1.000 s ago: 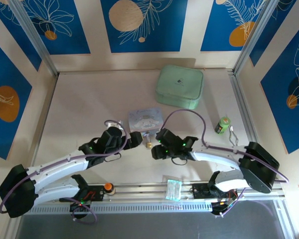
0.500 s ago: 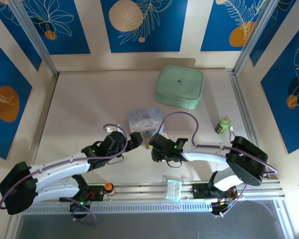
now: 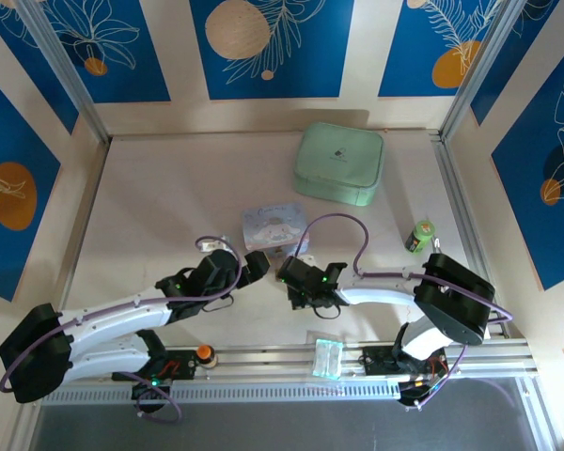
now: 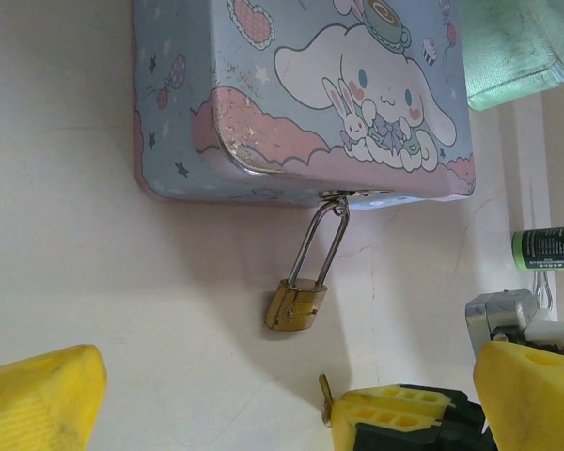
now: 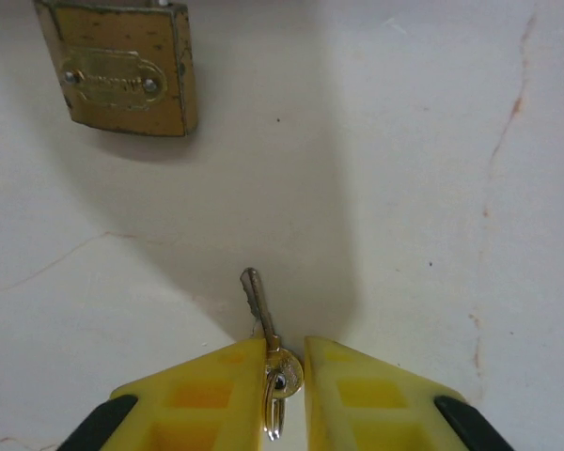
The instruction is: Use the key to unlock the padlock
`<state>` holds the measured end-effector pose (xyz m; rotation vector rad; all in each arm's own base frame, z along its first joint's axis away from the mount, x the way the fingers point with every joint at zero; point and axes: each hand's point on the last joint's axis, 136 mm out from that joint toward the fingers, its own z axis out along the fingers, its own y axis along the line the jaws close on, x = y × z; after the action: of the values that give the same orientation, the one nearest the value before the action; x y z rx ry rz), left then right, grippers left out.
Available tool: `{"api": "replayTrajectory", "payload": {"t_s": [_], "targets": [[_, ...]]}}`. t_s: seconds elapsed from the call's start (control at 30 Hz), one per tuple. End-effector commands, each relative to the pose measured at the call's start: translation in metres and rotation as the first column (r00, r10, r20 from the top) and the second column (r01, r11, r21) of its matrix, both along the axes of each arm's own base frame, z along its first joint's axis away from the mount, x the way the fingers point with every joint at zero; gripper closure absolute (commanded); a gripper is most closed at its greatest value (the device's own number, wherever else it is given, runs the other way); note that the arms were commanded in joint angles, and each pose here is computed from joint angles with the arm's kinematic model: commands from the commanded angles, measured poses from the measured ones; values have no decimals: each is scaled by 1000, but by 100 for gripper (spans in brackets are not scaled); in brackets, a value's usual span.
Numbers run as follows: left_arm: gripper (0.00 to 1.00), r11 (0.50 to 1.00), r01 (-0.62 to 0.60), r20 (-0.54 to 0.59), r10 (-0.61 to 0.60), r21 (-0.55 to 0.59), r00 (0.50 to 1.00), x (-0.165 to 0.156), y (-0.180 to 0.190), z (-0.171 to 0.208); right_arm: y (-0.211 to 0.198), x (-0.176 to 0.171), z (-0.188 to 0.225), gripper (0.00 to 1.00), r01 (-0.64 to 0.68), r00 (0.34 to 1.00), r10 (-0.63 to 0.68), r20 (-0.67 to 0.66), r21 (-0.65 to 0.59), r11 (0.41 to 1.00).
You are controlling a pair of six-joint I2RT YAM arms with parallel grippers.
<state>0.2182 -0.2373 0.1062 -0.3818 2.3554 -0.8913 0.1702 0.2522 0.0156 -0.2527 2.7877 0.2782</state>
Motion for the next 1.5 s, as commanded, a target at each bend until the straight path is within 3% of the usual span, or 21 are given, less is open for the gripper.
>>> {"api": "replayTrajectory", "payload": {"t_s": [0.0, 0.23, 0.4, 0.53, 0.63, 0.83, 0.97, 1.07, 1.37, 1.47], "targets": [[0, 1000, -8, 8, 8, 0, 1000, 0, -2, -3, 3, -8, -12, 85, -10, 999, 10, -43, -11, 1000], [4, 999, -1, -2, 1, -49, 1000, 0, -12, -5, 6, -6, -7, 95, -51, 997, 54, -56, 54, 997], [7, 996, -7, -52, 2, -84, 999, -4, -26, -9, 5, -3, 3, 96, -82, 996, 84, -17, 117, 990], [13, 980, -52, -100, 34, -191, 994, -9, -37, -12, 11, -2, 17, 97, -89, 996, 92, -6, 216, 972], [17, 943, -117, -137, 78, -311, 988, -14, -43, -8, 13, 1, 29, 97, -74, 997, 77, 2, 277, 958], [17, 891, -247, -234, 166, -381, 958, -18, -38, -4, 14, 9, 53, 98, -26, 1000, 19, 21, 381, 924], [5, 825, -319, -333, 170, -467, 927, -21, -48, -7, 18, 18, 68, 98, -6, 999, -18, 47, 464, 886], [0, 767, -337, -338, 167, -546, 926, -15, -55, 2, 25, 24, 85, 98, -39, 995, -11, 96, 500, 865], [0, 650, -377, -396, 125, -660, 909, -6, -77, 13, 50, 27, 116, 98, -139, 983, 37, 177, 610, 780], [6, 622, -388, -399, 130, -680, 908, -2, -80, 15, 56, 26, 120, 98, -167, 979, 53, 196, 624, 764]]}}
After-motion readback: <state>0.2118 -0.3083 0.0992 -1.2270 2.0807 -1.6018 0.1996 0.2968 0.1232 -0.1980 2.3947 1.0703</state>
